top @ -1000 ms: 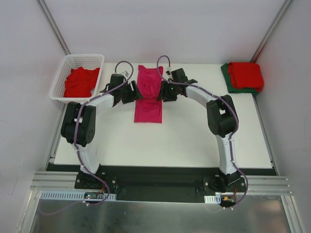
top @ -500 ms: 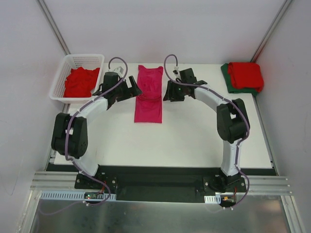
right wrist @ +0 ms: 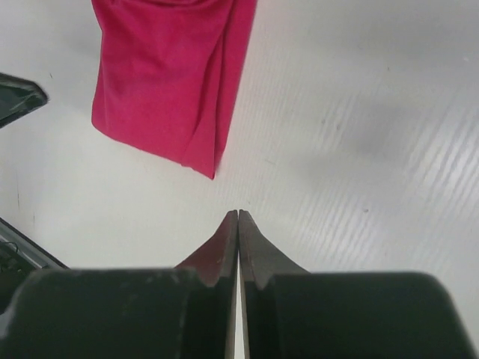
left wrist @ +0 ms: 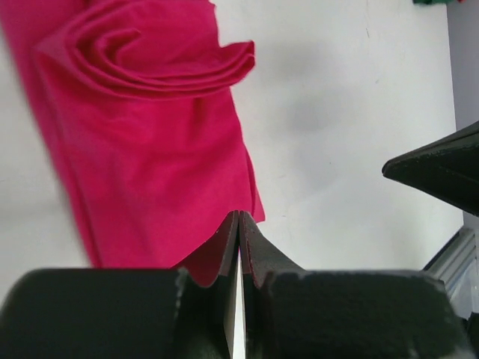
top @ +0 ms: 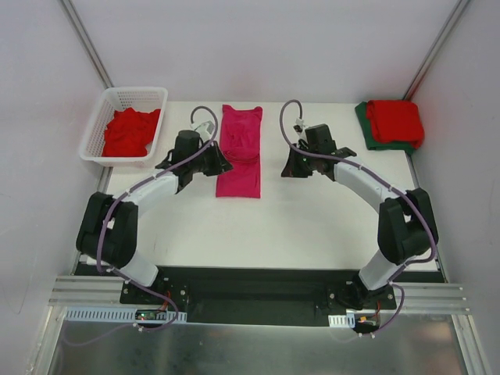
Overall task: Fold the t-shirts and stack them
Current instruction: Fold the folded rectangular tshirt in 1/3 of the way
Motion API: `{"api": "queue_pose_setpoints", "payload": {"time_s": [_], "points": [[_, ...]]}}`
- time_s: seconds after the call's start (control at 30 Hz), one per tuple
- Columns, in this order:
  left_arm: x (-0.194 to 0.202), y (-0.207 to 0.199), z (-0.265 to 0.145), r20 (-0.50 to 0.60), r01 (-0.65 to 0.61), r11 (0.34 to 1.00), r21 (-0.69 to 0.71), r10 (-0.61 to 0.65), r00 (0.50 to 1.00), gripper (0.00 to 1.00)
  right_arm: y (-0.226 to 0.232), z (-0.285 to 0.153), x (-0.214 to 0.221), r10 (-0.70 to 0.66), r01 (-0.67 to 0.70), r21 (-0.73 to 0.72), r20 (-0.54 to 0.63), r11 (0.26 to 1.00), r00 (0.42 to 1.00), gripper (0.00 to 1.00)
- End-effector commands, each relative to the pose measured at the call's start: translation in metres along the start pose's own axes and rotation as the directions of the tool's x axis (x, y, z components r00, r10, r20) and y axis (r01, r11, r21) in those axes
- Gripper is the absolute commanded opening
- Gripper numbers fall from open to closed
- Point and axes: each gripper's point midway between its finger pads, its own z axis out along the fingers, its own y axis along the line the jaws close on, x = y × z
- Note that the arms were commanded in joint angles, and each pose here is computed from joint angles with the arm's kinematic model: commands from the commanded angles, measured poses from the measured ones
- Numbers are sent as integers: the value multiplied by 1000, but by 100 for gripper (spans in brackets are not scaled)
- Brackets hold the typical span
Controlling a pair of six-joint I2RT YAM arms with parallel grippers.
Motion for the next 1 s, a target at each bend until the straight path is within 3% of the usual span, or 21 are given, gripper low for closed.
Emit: {"api": "queue_pose_setpoints", "payload": {"time_s": [0.0,0.5,0.97], "points": [[5,-34,31,-12,-36,988,147,38,999,0,6,-35,3,-22,22,11,47,1000,999,1],[3,-13,102,-42,-78,995,70,81,996,0,-7,-78,42,-33,31,77,37,997,999,1],[-27,25,130,-28,-132,989,-65,130,991,0,-19,-81,57,-24,22,115,18,993,1000,1]]}}
